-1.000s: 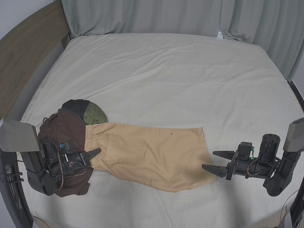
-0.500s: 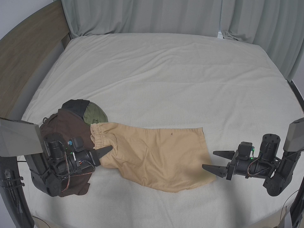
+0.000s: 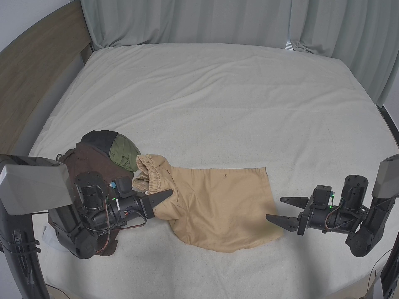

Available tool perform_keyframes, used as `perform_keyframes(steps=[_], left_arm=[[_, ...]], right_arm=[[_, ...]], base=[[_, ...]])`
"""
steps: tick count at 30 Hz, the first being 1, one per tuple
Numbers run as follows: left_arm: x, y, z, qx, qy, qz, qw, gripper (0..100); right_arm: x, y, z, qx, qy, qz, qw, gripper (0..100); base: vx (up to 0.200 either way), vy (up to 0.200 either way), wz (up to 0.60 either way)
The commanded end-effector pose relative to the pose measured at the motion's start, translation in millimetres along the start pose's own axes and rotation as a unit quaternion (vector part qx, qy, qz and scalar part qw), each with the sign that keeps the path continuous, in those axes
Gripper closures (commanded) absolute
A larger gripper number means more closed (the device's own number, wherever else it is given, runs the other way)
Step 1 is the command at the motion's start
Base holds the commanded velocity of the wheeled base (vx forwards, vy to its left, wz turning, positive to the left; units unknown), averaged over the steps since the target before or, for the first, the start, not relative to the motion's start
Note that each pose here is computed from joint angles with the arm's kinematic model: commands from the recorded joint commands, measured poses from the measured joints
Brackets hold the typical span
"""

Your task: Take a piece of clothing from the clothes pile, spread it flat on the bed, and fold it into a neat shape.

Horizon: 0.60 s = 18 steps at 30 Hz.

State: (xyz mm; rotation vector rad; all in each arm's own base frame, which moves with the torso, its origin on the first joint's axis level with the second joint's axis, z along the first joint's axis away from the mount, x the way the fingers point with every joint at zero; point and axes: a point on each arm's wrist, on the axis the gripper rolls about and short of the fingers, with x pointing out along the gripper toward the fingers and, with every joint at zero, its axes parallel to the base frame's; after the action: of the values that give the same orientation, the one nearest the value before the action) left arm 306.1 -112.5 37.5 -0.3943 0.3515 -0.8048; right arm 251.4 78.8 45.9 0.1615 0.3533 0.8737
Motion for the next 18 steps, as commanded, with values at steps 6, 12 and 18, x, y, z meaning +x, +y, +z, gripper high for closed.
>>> perform_keyframes(steps=[6, 12, 18], left_arm=[[20.4, -4.7, -10.9, 0.002, 0.014, -0.022, 0.9997, 100], [33.0, -8.2, -17.9, 0.005, 0.022, -0.037, 0.9991, 100], [44.6, -12.9, -20.1, 0.009, 0.024, -0.052, 0.9983, 100]], right_arm=[[-0.3, -0.5, 0.3, 0.0, -0.001, -0.001, 1.0, 0], [0.0, -0.6, 1.2, -0.002, -0.003, -0.001, 1.0, 0], [0.1, -2.6, 2.9, -0.003, -0.007, -0.003, 1.0, 0]], base=[[0.0, 0.0, 0.0], [0.0, 0.0, 0.0], [0.0, 0.0, 0.0]])
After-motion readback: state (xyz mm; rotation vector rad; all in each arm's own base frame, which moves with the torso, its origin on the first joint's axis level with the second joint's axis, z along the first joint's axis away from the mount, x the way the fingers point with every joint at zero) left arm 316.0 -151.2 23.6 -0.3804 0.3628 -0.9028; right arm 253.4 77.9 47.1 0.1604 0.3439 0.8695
